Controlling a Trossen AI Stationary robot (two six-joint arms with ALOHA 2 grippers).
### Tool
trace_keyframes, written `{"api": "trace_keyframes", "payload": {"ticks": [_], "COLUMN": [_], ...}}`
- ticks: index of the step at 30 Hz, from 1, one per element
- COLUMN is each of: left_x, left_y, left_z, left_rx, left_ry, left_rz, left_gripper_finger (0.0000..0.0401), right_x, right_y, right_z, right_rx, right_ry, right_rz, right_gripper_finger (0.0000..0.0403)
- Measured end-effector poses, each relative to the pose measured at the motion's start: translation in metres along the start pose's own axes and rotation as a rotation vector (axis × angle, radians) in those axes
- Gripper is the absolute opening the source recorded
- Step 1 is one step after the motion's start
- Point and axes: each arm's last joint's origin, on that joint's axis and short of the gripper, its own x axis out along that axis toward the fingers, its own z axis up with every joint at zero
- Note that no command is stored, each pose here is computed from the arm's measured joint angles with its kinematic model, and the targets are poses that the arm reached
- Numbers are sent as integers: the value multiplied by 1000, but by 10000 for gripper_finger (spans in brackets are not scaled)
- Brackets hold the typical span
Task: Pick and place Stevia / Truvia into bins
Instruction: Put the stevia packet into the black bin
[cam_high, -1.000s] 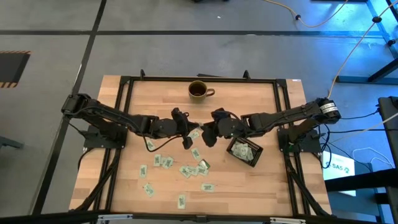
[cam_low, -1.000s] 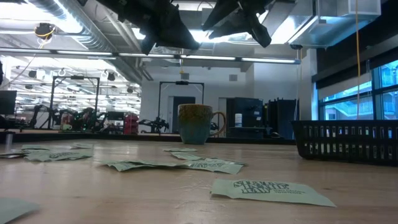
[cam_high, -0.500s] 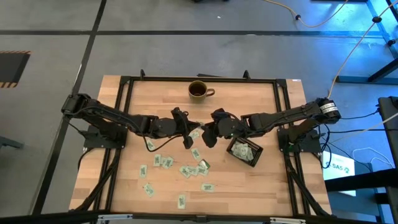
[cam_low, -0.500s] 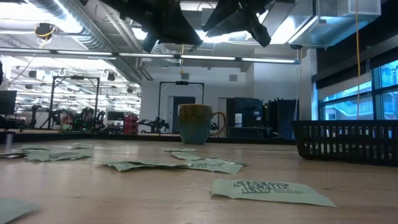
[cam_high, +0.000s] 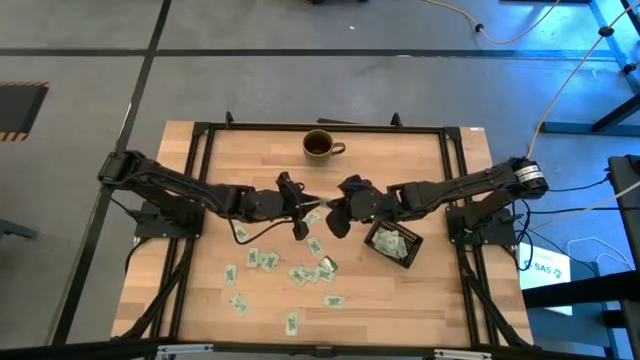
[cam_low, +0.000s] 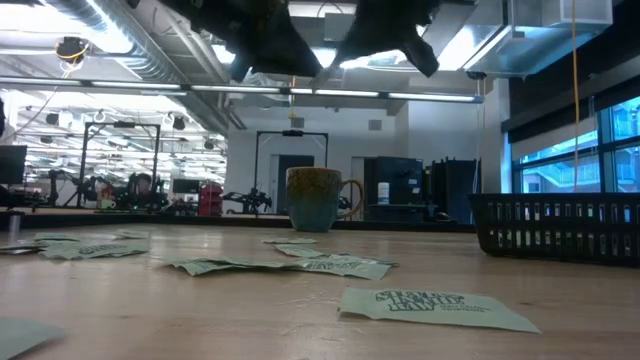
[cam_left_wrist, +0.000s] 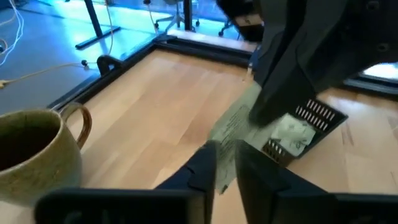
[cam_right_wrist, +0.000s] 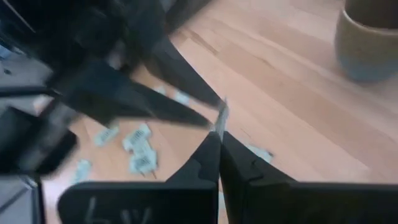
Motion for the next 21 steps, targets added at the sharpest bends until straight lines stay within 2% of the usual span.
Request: {"api": "trace_keyframes", "payload": {"ticks": [4,10,12,17,21], "left_x": [-8,-25,-30,-37,-38], "left_y": [8,25,30,38,38], "left_z": [-5,-15,-19,-28,-29], "left_rx": [-9,-26,-26,-3,7], "left_ry": [99,325,401,515,535], "left_rz": [33,11,16,58,64], "left_gripper_finger": [92,103,102,95,93], "right_x": [-15,-36,-38,-45,-47], "right_y": [-12,-31,-32,-30,-28], "right_z": [-6,-28,-36,-47,-52], "right_rx": [6,60,55,43,44], "right_ry": [132,521,612,700,731], "right_rz": [-73,-176,-200,-218,-226], "right_gripper_finger": [3,2,2,1,1]}}
